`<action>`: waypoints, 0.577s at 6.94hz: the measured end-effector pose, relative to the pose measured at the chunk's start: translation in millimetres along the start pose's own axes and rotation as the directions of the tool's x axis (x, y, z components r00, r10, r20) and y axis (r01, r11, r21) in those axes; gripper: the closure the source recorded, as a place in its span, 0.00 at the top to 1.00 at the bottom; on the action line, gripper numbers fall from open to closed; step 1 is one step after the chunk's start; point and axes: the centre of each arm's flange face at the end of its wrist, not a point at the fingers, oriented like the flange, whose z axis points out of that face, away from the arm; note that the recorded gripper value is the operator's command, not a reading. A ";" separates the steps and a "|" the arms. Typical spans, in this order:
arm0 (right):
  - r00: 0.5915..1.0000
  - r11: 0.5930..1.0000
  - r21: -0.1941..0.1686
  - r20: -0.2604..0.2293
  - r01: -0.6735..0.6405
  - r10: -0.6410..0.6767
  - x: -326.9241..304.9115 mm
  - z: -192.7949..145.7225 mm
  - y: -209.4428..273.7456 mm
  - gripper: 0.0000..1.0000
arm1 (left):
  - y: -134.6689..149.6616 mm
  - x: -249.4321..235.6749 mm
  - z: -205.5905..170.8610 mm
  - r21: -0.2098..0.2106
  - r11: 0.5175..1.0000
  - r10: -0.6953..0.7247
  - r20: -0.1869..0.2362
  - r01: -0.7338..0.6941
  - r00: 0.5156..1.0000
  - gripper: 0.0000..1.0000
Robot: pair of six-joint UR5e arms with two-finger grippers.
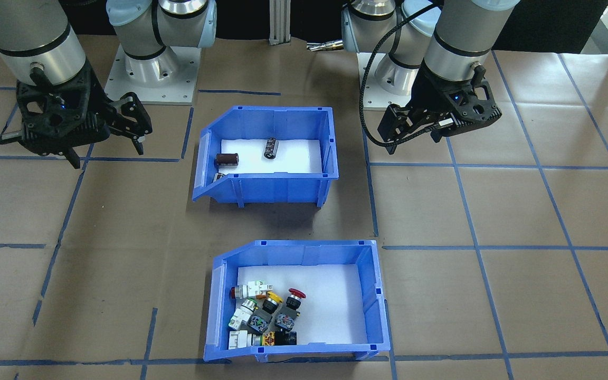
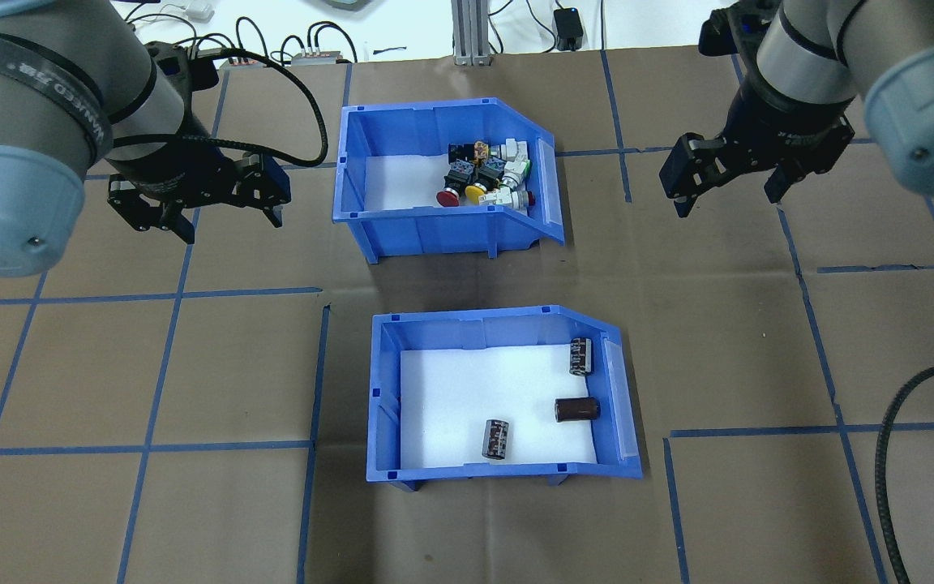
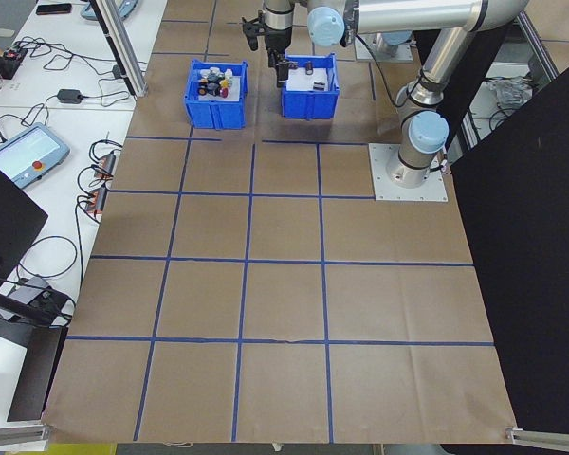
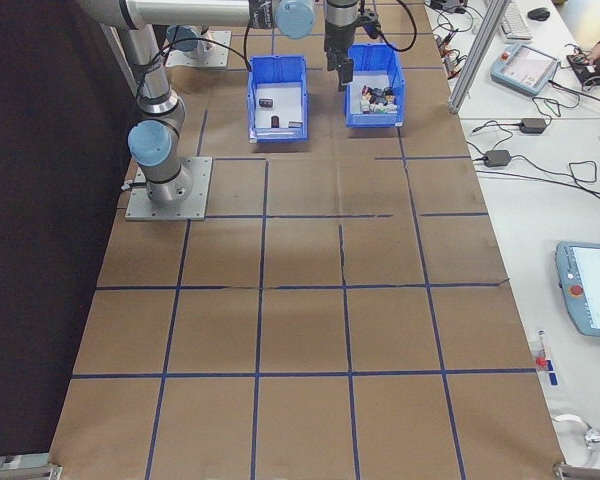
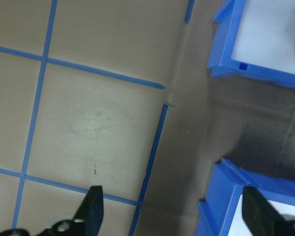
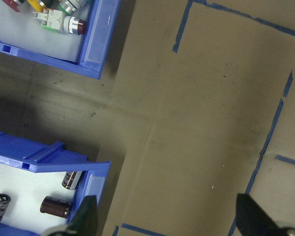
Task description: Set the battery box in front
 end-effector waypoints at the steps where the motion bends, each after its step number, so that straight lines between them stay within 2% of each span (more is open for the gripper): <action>1: 0.992 0.992 0.012 -0.009 0.129 -0.129 2.3 -4.2 -19.4 1.00 | 12.6 -2.0 9.9 -0.025 0.993 -0.116 -0.005 0.116 0.993 0.98; 2: 0.973 0.973 0.013 -0.018 0.231 -0.231 -2.0 -4.3 -38.7 1.00 | 32.8 -2.8 20.1 -0.073 0.965 -0.254 -0.032 0.251 0.967 0.98; 3: 0.950 0.950 0.010 -0.017 0.311 -0.311 -15.3 0.0 -62.4 1.00 | 61.4 -2.3 31.8 -0.139 0.908 -0.404 -0.050 0.394 0.913 0.98; 4: 0.916 0.916 0.008 -0.012 0.401 -0.401 -37.1 9.1 -90.2 1.00 | 91.9 -0.7 41.5 -0.177 0.841 -0.525 -0.034 0.512 0.851 0.99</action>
